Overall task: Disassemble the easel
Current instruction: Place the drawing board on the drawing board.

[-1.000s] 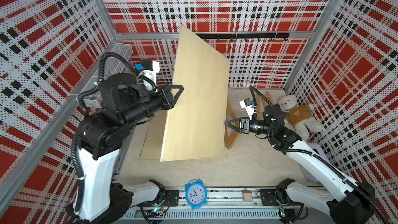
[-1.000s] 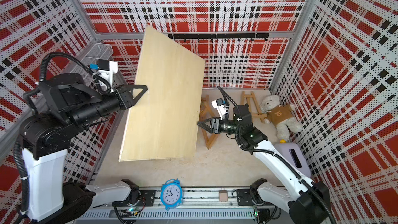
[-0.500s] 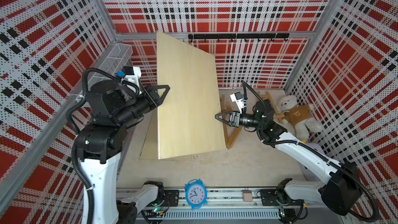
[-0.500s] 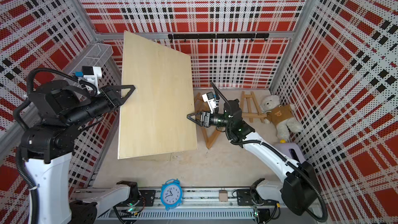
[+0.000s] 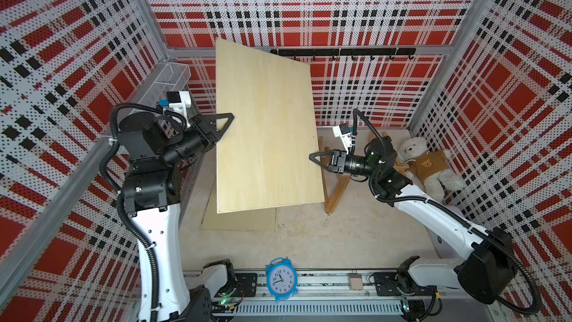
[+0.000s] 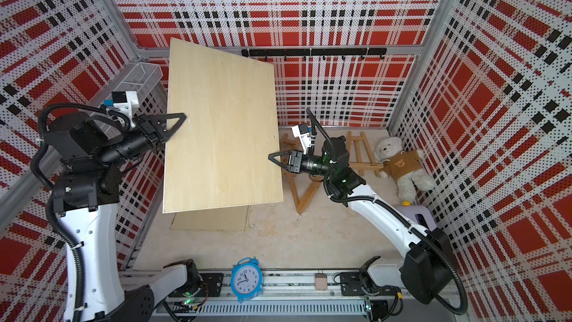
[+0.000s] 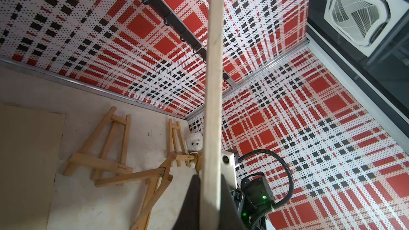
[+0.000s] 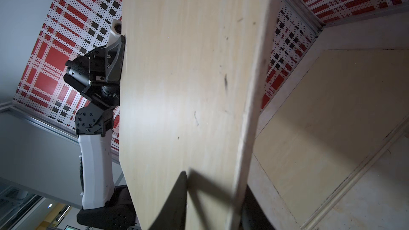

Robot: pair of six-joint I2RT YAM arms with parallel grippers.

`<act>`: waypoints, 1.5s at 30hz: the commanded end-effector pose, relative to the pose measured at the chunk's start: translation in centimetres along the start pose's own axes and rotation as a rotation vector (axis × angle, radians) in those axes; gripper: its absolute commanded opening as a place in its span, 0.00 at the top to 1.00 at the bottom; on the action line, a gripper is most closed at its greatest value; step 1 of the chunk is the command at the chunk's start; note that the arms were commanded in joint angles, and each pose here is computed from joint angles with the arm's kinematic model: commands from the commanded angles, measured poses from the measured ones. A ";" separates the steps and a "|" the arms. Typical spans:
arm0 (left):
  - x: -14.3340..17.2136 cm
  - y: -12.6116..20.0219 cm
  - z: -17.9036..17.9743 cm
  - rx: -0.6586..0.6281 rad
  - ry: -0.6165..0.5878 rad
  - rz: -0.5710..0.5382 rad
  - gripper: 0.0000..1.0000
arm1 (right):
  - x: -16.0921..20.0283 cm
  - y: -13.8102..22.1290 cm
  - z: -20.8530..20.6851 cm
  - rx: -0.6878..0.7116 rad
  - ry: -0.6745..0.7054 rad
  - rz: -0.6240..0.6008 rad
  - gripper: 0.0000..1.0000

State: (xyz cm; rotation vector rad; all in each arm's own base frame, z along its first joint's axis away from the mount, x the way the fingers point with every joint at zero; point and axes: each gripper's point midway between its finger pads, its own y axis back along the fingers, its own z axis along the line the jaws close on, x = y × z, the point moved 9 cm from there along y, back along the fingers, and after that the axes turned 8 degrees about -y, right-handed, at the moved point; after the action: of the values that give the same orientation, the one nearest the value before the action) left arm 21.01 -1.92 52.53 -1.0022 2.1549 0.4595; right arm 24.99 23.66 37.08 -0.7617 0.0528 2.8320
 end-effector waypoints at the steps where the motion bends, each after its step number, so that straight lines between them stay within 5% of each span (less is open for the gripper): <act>1: -0.5 1.0 -2.2 0.113 -0.043 -0.023 1.00 | 1.5 -1.8 0.9 -0.013 0.109 0.078 0.80; 13: 2.7 -2.6 6.4 0.133 0.092 0.126 1.00 | 5.2 -1.9 0.5 0.043 0.076 0.160 0.89; 22: 6.8 -1.9 10.7 -0.243 0.064 0.346 1.00 | 7.7 -2.2 0.4 0.176 0.096 0.263 0.89; 31: 9.7 0.6 13.6 -0.646 -0.022 0.513 1.00 | 9.9 -6.1 -2.3 0.302 0.084 0.381 0.89; 40: 10.6 1.1 14.6 -0.757 -0.069 0.496 1.00 | 10.5 -10.0 -6.4 0.360 0.060 0.431 0.90; 45: 10.1 0.4 14.3 -0.700 -0.103 0.470 1.00 | 10.6 -10.2 -6.9 0.378 0.056 0.440 0.89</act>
State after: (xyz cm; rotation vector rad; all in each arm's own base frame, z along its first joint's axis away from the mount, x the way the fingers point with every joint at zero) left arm 22.18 1.15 34.39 -0.7456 2.2743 1.5584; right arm 21.18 34.77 24.57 -0.7229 0.8954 3.0787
